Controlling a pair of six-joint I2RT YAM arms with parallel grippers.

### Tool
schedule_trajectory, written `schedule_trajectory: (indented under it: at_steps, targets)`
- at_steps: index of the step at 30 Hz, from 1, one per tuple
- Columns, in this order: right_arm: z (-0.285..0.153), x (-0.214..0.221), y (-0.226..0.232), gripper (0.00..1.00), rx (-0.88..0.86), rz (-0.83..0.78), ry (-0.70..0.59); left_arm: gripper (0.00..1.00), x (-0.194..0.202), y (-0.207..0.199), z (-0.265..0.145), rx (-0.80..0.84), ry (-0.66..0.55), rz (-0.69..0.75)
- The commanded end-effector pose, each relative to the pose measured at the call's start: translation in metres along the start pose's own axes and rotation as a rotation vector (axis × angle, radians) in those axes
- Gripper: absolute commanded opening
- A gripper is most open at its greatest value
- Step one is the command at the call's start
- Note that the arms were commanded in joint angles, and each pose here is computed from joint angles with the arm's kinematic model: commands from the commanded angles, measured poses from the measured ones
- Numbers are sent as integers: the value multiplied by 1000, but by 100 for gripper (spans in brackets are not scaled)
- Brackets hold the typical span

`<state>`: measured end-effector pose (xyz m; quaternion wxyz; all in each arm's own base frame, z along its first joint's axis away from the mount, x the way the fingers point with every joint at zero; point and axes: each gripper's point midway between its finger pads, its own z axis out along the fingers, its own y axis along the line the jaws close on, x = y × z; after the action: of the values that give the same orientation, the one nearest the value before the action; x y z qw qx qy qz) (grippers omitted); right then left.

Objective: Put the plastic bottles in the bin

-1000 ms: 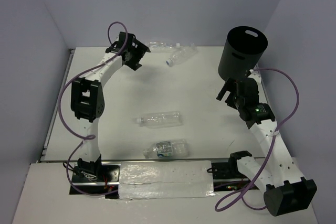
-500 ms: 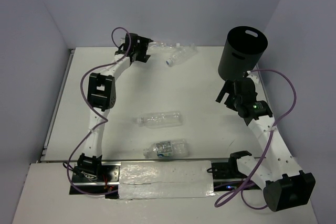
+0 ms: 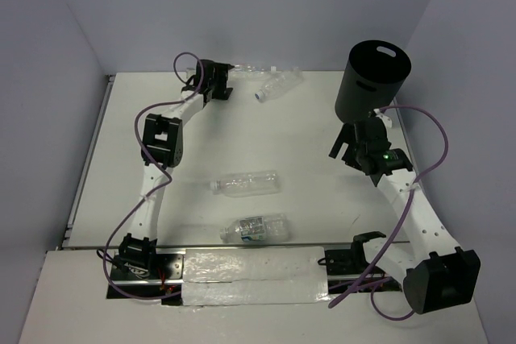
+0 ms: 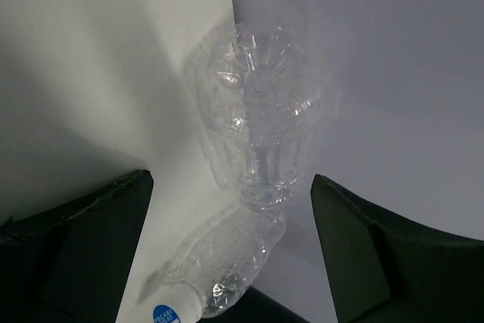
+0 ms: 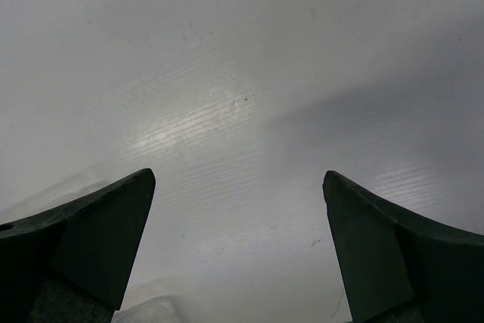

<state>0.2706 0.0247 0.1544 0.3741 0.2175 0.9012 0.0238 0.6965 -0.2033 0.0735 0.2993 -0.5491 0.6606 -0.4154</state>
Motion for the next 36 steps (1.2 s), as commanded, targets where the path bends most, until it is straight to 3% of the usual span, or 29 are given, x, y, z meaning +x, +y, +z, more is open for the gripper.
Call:
schedule_trajectory:
  at_steps: [1,20,24,29,33,36]
  targets:
    - [-1,-5,5,100,-9,13,-15,99,-9,-24,4,82,-33,-33]
    - [13,8,3,100,15,13,36,98,-13,-3,33,64,-147,-164]
    - [14,8,3,100,18,15,39,93,-15,2,33,46,-158,-159]
    - [15,9,3,100,17,16,45,79,-14,5,31,39,-146,-145]
    - [14,8,5,100,13,21,46,68,-13,-15,17,84,-144,-71]
    - [13,7,6,100,9,21,43,68,-15,-31,-2,100,-165,-3]
